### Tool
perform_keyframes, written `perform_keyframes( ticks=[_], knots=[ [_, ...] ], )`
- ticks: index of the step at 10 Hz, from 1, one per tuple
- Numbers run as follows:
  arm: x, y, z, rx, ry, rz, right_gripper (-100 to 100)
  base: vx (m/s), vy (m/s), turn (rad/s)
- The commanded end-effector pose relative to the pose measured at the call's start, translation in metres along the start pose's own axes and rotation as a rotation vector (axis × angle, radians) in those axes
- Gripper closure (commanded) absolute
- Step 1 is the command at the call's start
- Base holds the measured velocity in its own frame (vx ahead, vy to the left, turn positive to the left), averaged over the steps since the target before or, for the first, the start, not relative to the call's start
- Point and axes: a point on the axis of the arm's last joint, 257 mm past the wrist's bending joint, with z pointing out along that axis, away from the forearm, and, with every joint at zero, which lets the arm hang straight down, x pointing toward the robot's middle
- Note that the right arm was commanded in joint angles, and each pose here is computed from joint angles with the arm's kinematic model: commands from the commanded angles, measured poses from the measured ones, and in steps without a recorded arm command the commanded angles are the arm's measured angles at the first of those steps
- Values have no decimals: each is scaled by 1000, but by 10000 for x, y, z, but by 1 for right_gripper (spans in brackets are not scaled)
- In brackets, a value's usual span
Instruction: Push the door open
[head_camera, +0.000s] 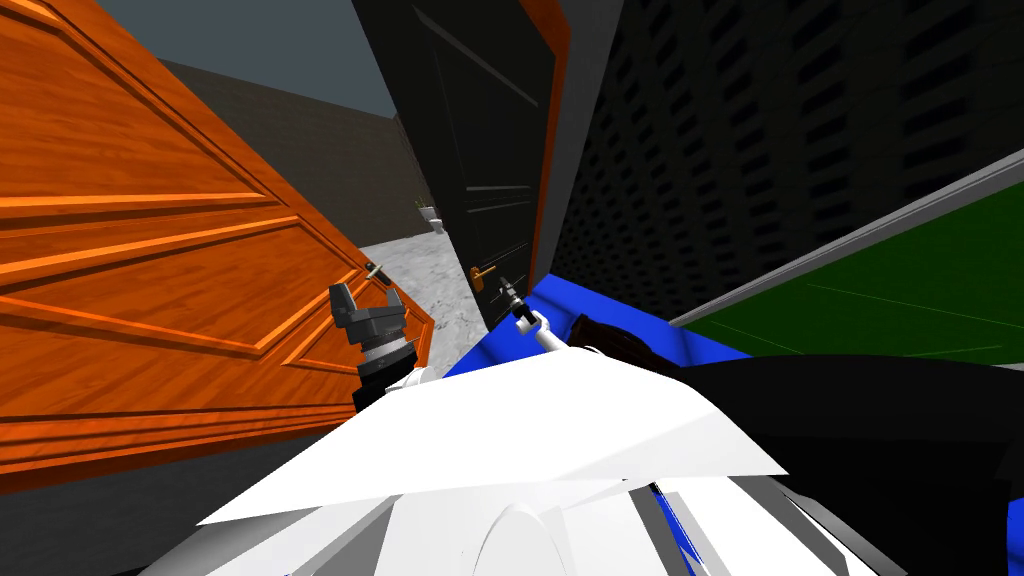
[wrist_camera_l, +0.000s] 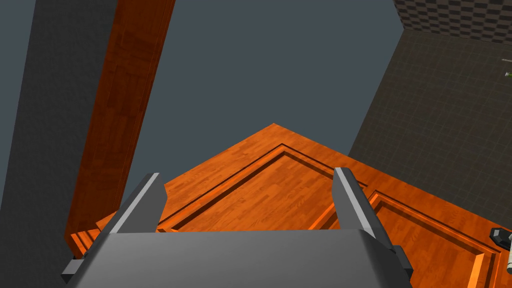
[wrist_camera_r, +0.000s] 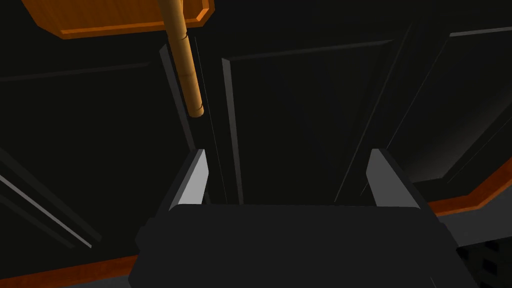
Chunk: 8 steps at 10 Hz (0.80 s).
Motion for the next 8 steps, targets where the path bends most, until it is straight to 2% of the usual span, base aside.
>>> perform_keyframes(
  ticks=[1,2,3,6,8],
  knots=[
    [81,-108,38,25,17,5,-100,57,-67,76],
    [130,-176,61,42,28,7,-100,76,-77,67],
    [130,-176,61,42,28,7,-100,46,-48,15],
    [270,-352,123,89,60,10,-100,2,0,-5],
    [270,-352,123,89,60,10,-100,0,0,0]
  ],
)
